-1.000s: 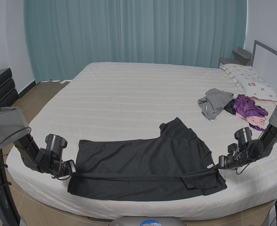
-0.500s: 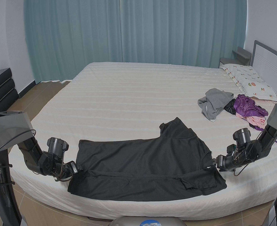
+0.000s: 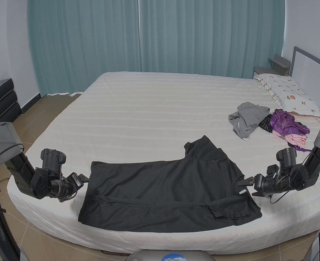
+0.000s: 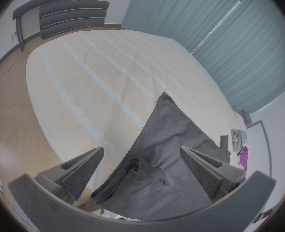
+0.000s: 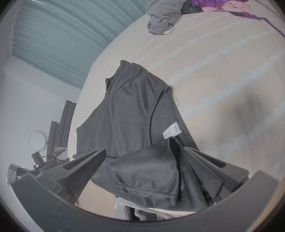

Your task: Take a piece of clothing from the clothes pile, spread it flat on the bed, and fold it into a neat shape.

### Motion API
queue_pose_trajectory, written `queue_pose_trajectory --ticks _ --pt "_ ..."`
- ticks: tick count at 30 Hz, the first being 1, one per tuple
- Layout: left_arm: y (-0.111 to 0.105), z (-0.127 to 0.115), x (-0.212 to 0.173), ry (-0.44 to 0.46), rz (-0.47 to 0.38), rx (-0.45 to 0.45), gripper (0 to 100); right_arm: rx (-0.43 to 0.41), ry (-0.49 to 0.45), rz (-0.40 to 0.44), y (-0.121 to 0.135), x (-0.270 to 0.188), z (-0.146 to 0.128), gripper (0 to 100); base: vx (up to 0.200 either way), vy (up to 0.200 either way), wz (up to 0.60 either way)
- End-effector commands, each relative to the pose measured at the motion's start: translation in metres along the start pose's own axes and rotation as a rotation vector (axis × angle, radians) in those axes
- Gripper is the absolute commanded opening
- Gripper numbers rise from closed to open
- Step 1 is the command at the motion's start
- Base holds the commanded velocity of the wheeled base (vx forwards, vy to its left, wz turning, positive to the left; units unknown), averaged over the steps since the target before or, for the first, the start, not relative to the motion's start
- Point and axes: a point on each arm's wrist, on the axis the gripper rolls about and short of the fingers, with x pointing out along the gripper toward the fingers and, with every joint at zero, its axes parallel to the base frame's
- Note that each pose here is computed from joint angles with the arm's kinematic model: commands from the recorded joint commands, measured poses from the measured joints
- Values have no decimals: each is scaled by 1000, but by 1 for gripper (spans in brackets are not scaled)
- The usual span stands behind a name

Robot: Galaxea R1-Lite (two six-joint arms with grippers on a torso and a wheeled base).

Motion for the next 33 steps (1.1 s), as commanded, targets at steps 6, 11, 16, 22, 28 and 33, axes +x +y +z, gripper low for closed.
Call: queue_pose_trajectory --ticks 6,11,16,22,28,33 --pt "-1 4 -5 0 -45 -41 100 24 0 18 0 -2 -1 100 167 0 0" --pt "2 5 -4 9 -49 -48 100 23 8 11 -1 2 -2 100 0 0 0" --pt "4 4 1 27 -52 -51 100 24 17 14 0 2 -4 100 0 0 0" --pt "-5 10 11 24 -83 -45 100 42 12 16 -2 3 -1 100 0 0 0" --pt "-23 36 35 -42 -137 -31 100 85 -1 30 1 7 -1 100 0 0 0" --pt "-36 47 84 -68 -161 67 100 69 -14 47 -1 11 -8 100 0 0 0"
